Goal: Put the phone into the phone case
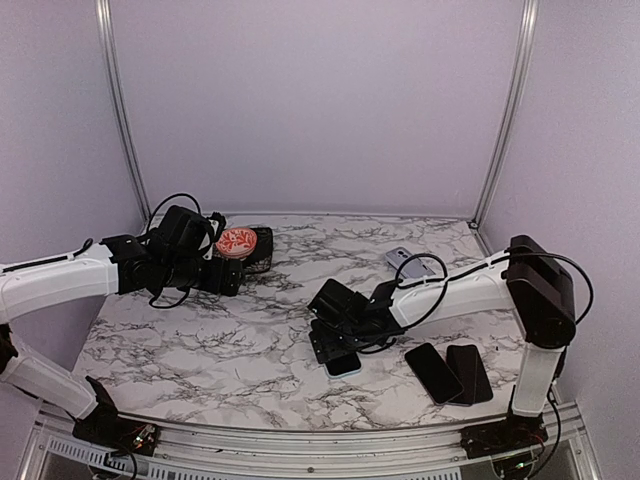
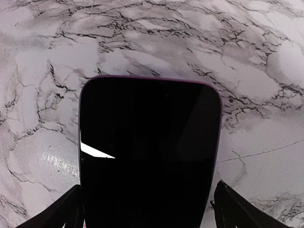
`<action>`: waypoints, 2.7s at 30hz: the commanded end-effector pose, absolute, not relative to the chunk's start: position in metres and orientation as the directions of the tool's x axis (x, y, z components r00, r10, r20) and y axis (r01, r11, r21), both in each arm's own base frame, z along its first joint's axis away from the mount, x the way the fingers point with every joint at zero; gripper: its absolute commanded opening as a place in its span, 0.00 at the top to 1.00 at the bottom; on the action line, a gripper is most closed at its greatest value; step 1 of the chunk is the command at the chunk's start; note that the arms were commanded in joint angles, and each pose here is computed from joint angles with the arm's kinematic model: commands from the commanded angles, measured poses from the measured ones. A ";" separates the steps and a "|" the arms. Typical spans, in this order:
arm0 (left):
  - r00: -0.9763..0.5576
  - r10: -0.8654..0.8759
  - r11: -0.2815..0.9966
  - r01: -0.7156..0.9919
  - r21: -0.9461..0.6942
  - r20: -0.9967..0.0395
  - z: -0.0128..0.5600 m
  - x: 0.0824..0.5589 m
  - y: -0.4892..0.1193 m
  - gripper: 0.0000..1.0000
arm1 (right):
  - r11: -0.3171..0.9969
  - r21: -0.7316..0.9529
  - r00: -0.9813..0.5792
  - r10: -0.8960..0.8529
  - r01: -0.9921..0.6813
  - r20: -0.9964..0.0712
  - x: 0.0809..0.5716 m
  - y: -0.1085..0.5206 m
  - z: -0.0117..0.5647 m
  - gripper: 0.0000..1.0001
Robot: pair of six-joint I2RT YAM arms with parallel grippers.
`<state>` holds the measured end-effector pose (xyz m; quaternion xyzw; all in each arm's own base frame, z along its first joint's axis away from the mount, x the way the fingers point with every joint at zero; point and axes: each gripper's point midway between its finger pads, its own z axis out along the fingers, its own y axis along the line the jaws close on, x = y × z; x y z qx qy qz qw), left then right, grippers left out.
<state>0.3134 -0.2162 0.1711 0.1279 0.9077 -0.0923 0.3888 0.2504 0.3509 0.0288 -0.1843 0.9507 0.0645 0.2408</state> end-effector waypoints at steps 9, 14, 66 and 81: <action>-0.648 0.187 0.942 0.330 -0.051 -0.738 0.184 0.316 -0.218 0.01 | 0.898 0.116 -0.809 -0.319 -0.425 -0.493 0.271 0.348 0.085 0.01; -0.654 0.247 0.892 0.442 -0.096 -0.715 0.178 0.304 -0.246 0.05 | 0.859 0.244 -0.809 -0.275 -0.449 -0.520 0.280 0.340 0.097 0.15; -0.696 0.522 0.759 0.642 -0.103 -0.493 0.063 0.280 -0.382 0.75 | 0.902 0.173 -0.853 -0.292 -0.397 -0.432 0.259 0.330 0.051 0.08; -0.606 0.265 0.880 0.471 -0.069 -0.750 0.199 0.309 -0.279 0.19 | 0.929 0.072 -0.900 -0.331 -0.364 -0.283 0.229 0.340 0.022 0.01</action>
